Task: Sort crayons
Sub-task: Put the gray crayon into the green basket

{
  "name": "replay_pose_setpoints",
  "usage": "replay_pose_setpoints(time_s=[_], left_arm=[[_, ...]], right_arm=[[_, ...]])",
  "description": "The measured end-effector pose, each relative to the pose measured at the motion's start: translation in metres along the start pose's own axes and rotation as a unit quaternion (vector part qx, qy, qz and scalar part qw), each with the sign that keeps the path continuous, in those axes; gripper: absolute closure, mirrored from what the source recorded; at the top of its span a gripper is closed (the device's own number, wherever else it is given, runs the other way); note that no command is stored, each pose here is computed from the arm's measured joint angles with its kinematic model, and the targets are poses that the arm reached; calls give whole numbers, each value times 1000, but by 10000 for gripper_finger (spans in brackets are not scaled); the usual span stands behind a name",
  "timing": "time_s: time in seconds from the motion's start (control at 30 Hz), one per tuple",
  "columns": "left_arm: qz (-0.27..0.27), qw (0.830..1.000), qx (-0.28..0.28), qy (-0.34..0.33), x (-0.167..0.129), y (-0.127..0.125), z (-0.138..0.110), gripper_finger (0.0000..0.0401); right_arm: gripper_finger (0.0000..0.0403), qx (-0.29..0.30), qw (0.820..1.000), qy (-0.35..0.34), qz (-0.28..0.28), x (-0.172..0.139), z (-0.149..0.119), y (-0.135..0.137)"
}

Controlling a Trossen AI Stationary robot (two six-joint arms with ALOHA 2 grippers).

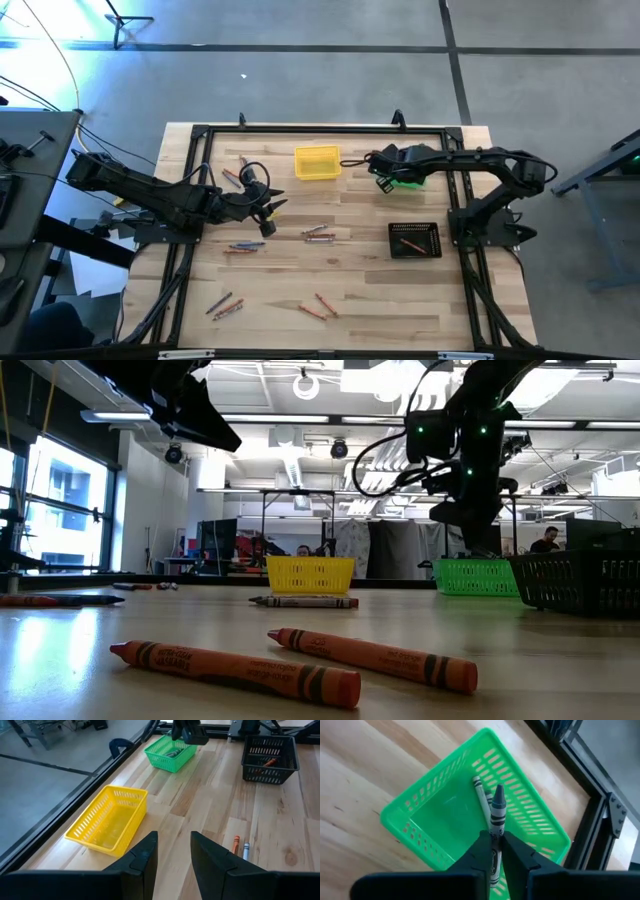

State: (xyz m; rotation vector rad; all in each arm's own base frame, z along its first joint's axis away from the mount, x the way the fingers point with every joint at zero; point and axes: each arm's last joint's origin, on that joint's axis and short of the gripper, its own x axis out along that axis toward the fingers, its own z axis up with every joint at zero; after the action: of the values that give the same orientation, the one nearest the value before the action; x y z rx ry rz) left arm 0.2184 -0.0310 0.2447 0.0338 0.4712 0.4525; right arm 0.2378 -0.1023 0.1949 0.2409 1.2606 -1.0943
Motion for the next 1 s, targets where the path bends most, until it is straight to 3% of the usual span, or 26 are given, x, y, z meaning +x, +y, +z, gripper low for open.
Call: replay_pose_setpoints(time_s=[0.2,0.37,0.53,0.73,1.0], left_arm=[[1,1000,1,2,0,0,-1,300],[-1,1000,-3,3,0,0,-1,300],[-35,999,-31,13,1,-3,-2,300],[-59,995,-50,58,28,-22,-17,300],[-127,991,-19,30,71,-55,-31,300]], right_arm=[[309,-10,1000,16,-2,-1,-2,-2],[294,-20,999,43,-13,-18,1,-8],[293,-24,995,-16,92,-57,7,8],[293,-74,959,-134,239,-114,-16,49],[293,-89,931,-219,278,-161,-71,82]])
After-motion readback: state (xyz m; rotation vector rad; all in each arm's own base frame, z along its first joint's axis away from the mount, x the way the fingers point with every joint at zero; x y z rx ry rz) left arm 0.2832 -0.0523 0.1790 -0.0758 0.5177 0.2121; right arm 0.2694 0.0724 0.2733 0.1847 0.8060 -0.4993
